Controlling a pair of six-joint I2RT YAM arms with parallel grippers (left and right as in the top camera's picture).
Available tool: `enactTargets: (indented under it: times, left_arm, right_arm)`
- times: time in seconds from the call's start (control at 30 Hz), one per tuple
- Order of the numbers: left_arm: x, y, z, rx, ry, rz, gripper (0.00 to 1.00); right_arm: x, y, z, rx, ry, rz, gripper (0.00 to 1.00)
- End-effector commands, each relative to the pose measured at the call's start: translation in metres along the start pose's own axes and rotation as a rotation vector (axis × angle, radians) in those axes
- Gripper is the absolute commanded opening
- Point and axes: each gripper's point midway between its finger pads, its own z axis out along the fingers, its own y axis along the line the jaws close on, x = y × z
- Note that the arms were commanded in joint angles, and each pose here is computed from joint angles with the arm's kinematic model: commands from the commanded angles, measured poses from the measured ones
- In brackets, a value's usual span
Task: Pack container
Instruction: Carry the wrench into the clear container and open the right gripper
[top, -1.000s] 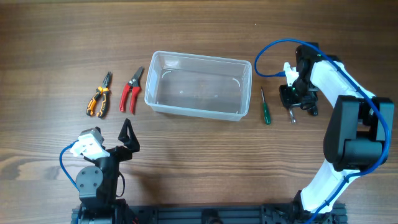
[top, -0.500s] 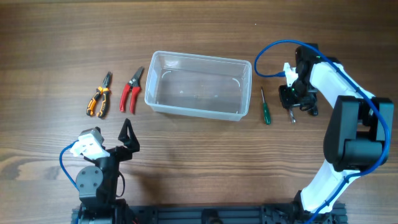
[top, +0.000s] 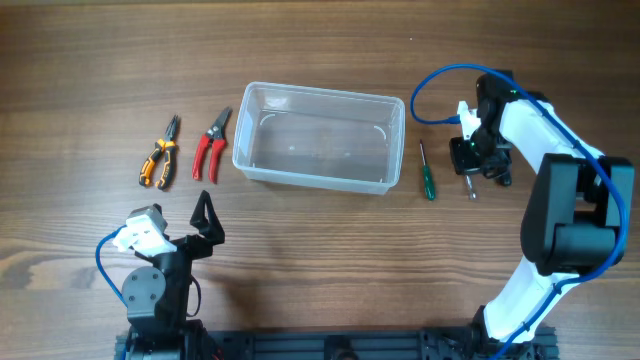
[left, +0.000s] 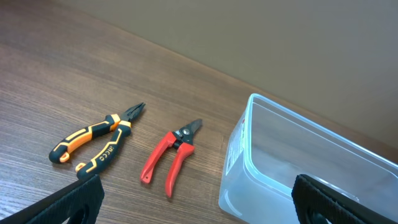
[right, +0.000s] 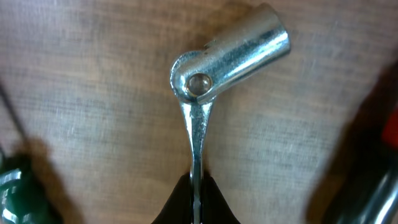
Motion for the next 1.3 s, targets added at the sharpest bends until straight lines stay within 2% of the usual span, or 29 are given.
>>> enactTargets:
  times: [0.0, 0.2, 0.3, 0.43, 0.57, 0.6, 0.8, 0.87, 1.07, 1.27]
  left_arm:
    - [-0.002, 0.003, 0.000, -0.015, -0.011, -0.014, 1.00]
    - [-0.002, 0.003, 0.000, -0.015, -0.011, -0.014, 1.00]
    - [-0.002, 0.003, 0.000, -0.015, -0.011, -0.014, 1.00]
    - [-0.002, 0.003, 0.000, -0.015, -0.011, -0.014, 1.00]
    - [-0.002, 0.003, 0.000, -0.015, -0.011, -0.014, 1.00]
    - [-0.002, 0.003, 0.000, -0.015, -0.011, -0.014, 1.00]
    - [-0.002, 0.003, 0.000, -0.014, -0.011, -0.014, 1.00]
    - [-0.002, 0.003, 0.000, -0.015, -0.011, -0.014, 1.00]
    - [-0.002, 0.003, 0.000, -0.015, -0.011, -0.014, 1.00]
    - [-0.002, 0.003, 0.000, -0.015, -0.011, -0.014, 1.00]
  right_arm:
    - [-0.037, -0.004, -0.062, 0.013, -0.175, -0.005, 0.04]
    - [-0.076, -0.001, -0.221, 0.086, -0.542, -0.086, 0.04]
    - [-0.074, 0.046, -0.284, 0.040, -0.703, -0.312, 0.04]
    - [-0.051, 0.134, -0.309, -0.069, -0.775, -0.655, 0.04]
    - [-0.025, 0.197, -0.300, -0.142, -0.747, -0.930, 0.04]
    - [-0.016, 0.216, -0.294, -0.131, -0.742, -1.067, 0.04]
    - [0.003, 0.271, -0.246, -0.201, -0.677, -1.515, 0.04]
    - [-0.007, 0.278, -0.223, -0.222, -0.641, -1.513, 0.04]
    - [-0.060, 0.275, -0.128, -0.187, -0.442, -1.229, 0.04]
    - [-0.066, 0.276, -0.065, -0.216, -0.304, -1.135, 0.04]
